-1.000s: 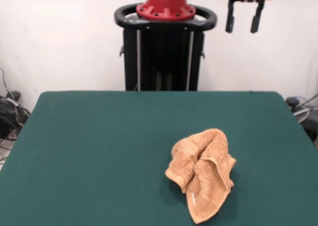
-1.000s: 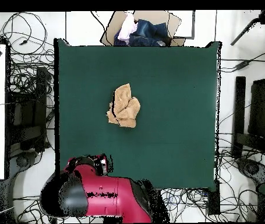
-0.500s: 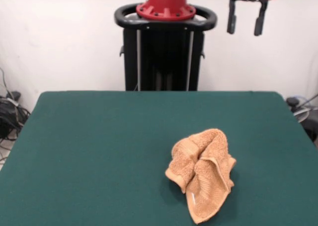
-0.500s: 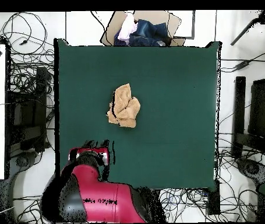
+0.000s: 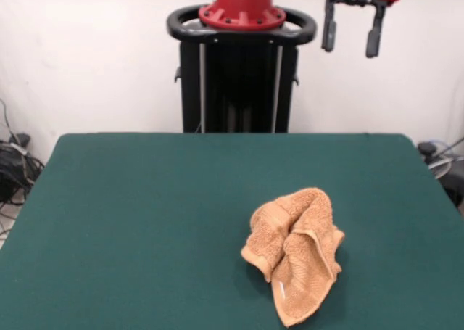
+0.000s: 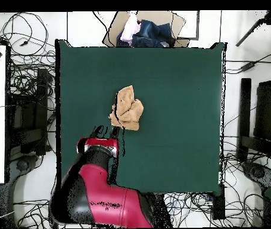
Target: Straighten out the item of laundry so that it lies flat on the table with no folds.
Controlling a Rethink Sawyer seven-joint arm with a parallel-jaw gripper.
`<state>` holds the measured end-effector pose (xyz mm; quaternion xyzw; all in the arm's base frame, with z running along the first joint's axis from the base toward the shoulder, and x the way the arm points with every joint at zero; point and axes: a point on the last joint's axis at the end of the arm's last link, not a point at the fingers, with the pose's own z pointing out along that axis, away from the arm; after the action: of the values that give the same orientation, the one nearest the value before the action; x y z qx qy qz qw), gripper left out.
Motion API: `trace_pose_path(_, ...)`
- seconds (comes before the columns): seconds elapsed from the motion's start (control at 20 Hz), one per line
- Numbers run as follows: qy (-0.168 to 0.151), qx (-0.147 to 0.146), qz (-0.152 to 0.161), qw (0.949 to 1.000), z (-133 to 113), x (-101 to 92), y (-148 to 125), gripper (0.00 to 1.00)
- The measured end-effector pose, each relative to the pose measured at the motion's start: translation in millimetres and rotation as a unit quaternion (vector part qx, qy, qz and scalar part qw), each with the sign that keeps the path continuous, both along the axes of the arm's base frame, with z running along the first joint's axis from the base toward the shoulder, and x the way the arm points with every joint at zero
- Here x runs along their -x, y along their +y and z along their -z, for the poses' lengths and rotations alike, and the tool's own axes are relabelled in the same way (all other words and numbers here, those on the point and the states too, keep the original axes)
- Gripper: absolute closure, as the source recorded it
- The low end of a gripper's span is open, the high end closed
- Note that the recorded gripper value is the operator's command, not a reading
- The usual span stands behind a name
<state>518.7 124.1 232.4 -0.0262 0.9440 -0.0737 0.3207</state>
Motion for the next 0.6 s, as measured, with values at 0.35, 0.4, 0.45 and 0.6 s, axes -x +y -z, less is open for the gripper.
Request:
trace_pose_path(0.35, -0.036, 0.013, 0.020, 0.9991, 26.9, -13.9, -26.5, 0.00)
trace_pose_path(0.4, -0.037, 0.015, 0.022, 0.9990, 31.0, -14.6, -29.9, 0.00)
trace_pose_path(0.45, -0.037, 0.016, 0.025, 0.9989, 35.2, -15.2, -33.4, 0.00)
trace_pose_path(0.6, -0.037, 0.021, 0.033, 0.9986, 51.8, -15.9, -44.7, 0.00)
